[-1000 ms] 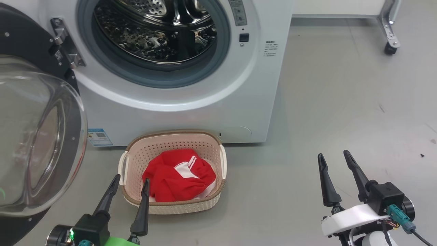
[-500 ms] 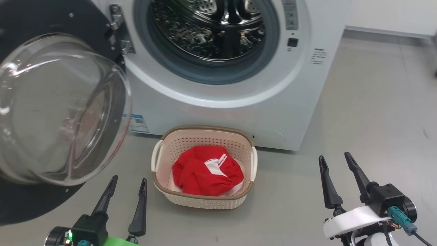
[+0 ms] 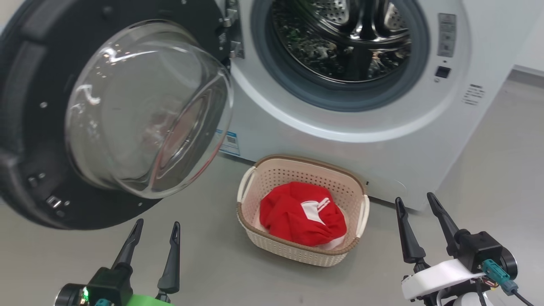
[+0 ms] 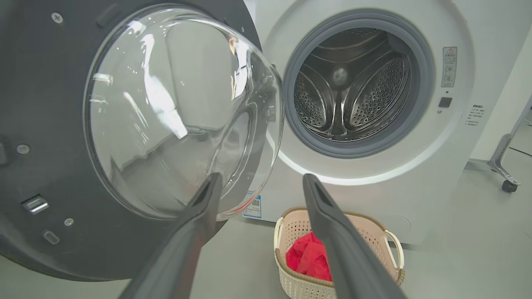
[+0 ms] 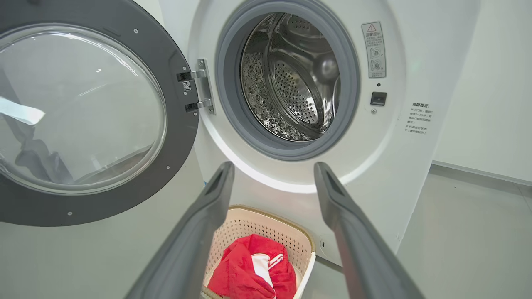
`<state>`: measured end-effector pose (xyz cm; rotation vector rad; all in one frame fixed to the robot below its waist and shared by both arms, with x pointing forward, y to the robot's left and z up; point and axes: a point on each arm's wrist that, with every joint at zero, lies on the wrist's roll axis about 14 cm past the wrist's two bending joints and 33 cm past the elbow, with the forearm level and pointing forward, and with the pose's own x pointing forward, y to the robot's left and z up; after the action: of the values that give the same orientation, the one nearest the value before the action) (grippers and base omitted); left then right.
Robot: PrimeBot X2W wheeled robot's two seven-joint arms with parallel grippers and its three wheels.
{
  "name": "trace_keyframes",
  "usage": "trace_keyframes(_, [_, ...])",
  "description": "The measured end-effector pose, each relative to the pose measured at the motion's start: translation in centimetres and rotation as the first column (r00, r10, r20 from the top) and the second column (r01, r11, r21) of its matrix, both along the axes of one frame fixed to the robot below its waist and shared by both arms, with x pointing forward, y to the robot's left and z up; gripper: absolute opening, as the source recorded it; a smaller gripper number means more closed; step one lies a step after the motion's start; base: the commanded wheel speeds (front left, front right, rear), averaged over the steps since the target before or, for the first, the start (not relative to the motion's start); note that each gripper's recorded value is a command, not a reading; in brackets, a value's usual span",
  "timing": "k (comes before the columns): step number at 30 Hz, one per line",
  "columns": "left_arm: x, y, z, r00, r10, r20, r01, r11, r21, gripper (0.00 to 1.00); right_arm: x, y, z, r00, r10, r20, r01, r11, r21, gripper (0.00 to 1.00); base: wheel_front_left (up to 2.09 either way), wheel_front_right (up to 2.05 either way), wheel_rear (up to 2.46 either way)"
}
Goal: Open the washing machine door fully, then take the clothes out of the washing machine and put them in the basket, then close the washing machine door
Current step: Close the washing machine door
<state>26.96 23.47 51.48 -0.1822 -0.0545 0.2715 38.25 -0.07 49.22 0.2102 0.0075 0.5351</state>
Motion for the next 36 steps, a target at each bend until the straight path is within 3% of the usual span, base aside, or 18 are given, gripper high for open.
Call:
trace_keyframes(12, [-3.6, 4.0, 0.4, 0.985, 0.173, 0.016, -0.174, 0.985, 0.016, 1.0, -1.4, 5.5, -0.2, 0.985, 0.175, -0.005, -0.175, 0.985, 0.002, 1.0, 0.0, 0.0, 0.0])
trace_keyframes(29, [-3.8, 4.3, 0.6, 0.981, 0.19, 0.025, -0.191, 0.982, 0.018, 1.0, -1.6, 5.9, -0.8, 0.981, 0.194, -0.021, -0.194, 0.981, -0.004, 1.0, 0.0, 0.0, 0.0])
trace_keyframes(30, [-3.8, 4.3, 0.6, 0.981, 0.191, 0.025, -0.191, 0.981, 0.018, 0.91, -1.7, 5.8, -0.8, 0.981, 0.194, -0.021, -0.194, 0.981, -0.004, 1.0, 0.0, 0.0, 0.0])
trace_keyframes(32, [-3.8, 4.3, 0.6, 0.981, 0.19, 0.026, -0.19, 0.982, 0.017, 0.37, -1.7, 5.8, -0.8, 0.981, 0.193, -0.022, -0.193, 0.981, -0.005, 1.0, 0.0, 0.0, 0.0])
trace_keyframes(33, [-3.8, 4.3, 0.6, 0.982, 0.189, 0.027, -0.19, 0.982, 0.017, 0.22, -1.7, 5.8, -0.8, 0.981, 0.193, -0.022, -0.193, 0.981, -0.006, 1.0, 0.0, 0.0, 0.0])
trace_keyframes(34, [-3.8, 4.3, 0.6, 0.982, 0.189, 0.027, -0.19, 0.982, 0.017, 0.0, -1.7, 5.8, -0.8, 0.981, 0.192, -0.022, -0.192, 0.981, -0.006, 1.0, 0.0, 0.0, 0.0])
trace_keyframes(36, [-3.8, 4.2, 0.6, 0.982, 0.187, 0.027, -0.187, 0.982, 0.016, 0.0, -1.7, 5.8, -0.8, 0.981, 0.191, -0.022, -0.192, 0.981, -0.007, 1.0, 0.0, 0.0, 0.0])
